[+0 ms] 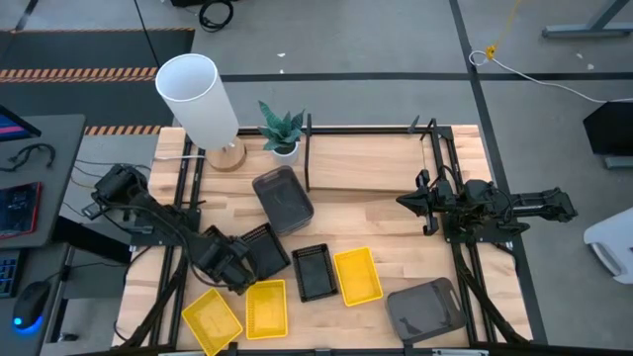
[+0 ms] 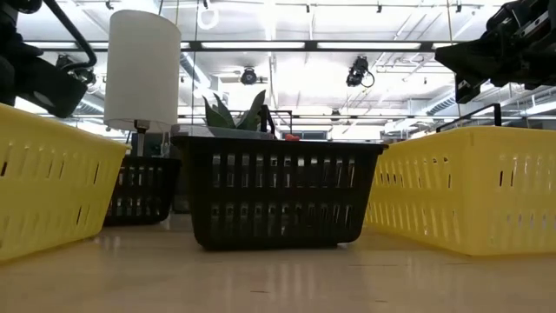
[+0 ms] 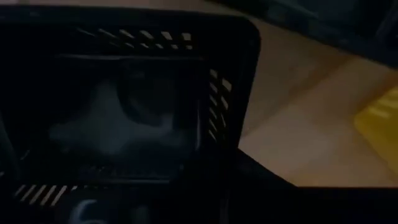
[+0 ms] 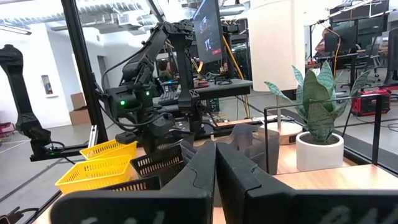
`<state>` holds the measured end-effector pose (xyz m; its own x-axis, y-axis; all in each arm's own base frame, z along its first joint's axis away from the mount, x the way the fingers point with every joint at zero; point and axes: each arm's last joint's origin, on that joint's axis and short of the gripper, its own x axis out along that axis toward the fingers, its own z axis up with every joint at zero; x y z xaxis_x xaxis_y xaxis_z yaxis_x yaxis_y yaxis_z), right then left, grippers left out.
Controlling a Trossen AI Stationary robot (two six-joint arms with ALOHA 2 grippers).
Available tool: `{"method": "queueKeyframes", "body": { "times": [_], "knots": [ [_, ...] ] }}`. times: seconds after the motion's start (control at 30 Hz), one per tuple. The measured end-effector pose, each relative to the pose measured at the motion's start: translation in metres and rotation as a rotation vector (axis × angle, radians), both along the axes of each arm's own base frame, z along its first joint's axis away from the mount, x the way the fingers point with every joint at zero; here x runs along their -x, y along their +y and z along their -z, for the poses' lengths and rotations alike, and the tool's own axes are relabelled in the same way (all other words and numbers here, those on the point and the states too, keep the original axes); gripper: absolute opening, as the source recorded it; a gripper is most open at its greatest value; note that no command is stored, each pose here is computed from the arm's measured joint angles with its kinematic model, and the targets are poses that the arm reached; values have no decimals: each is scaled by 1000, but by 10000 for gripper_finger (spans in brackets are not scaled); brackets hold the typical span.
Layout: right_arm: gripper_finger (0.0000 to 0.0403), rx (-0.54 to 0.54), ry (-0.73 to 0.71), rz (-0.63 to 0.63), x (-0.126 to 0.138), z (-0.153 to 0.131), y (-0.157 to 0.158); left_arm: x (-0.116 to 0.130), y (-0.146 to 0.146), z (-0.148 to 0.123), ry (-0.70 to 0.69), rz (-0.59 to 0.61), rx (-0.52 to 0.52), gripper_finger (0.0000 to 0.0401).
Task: Stack baskets on shelf by color
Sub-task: Stack the left black bin into the center black bin
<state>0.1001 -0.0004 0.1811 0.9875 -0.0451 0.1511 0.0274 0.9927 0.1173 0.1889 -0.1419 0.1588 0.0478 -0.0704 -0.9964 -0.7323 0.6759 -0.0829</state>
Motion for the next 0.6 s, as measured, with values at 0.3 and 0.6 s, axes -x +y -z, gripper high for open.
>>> {"method": "queueKeyframes", "body": {
  "times": [0.3, 0.6],
  "knots": [
    [19, 0, 0, -1, 0, 0, 0, 1, -3, -20, 37, 28, 77, 7],
    [19, 0, 0, -1, 0, 0, 0, -12, -3, -78, -16, 123, 3, 6]
  ]
}}
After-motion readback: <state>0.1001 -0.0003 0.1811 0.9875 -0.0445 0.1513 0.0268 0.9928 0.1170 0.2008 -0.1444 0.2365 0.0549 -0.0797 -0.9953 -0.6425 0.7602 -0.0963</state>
